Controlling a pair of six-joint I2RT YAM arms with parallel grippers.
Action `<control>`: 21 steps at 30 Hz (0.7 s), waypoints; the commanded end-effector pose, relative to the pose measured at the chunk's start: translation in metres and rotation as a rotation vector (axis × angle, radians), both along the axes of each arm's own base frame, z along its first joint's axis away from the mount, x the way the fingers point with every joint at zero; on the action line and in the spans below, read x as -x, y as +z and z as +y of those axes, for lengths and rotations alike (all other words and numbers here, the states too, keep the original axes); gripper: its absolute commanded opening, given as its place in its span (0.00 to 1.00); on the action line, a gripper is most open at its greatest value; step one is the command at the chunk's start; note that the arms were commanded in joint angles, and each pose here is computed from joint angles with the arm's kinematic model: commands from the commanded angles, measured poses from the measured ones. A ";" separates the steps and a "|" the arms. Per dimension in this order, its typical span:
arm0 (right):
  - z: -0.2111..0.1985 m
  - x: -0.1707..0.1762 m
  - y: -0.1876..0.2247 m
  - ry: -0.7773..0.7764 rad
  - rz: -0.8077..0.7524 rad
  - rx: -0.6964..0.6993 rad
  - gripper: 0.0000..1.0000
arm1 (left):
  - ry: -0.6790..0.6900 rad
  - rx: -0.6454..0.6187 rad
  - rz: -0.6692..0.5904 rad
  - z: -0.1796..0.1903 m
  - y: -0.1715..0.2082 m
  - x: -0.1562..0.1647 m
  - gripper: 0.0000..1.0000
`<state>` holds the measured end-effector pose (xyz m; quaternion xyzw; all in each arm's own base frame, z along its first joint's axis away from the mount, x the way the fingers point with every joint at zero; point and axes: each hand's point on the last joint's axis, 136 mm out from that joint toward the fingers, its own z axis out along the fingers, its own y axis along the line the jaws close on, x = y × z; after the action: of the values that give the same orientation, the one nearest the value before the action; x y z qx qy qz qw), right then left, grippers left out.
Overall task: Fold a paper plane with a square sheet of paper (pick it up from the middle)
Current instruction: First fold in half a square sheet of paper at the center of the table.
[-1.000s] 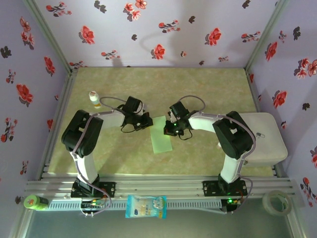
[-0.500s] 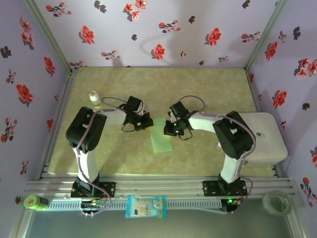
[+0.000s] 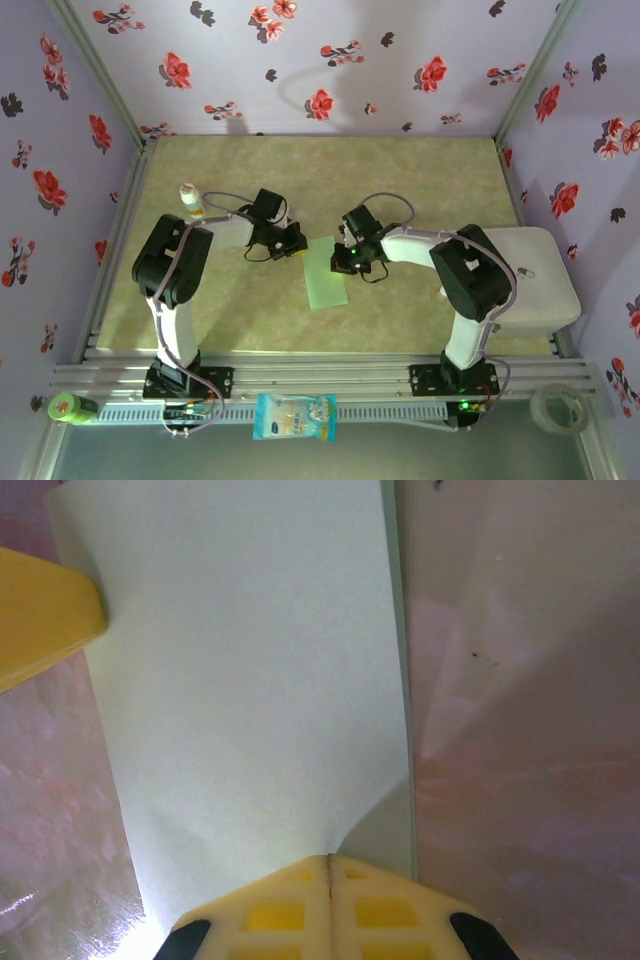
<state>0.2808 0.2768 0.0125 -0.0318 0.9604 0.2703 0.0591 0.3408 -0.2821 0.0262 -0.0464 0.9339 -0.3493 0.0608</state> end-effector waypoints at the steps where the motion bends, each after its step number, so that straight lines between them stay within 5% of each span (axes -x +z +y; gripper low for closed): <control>1: -0.071 0.046 -0.065 -0.039 0.164 0.339 0.00 | -0.021 0.086 -0.050 -0.009 0.029 -0.006 0.02; 11: -0.070 0.045 -0.064 -0.038 0.160 0.336 0.00 | -0.049 0.071 -0.009 -0.010 0.008 -0.003 0.01; 21: -0.074 0.049 -0.067 -0.042 0.167 0.343 0.00 | -0.003 -0.076 0.012 0.019 -0.027 -0.009 0.00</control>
<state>0.2805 0.2765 0.0122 -0.0324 0.9598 0.2719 0.0618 0.3431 -0.2848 0.0173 -0.0306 0.9311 -0.3596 0.0534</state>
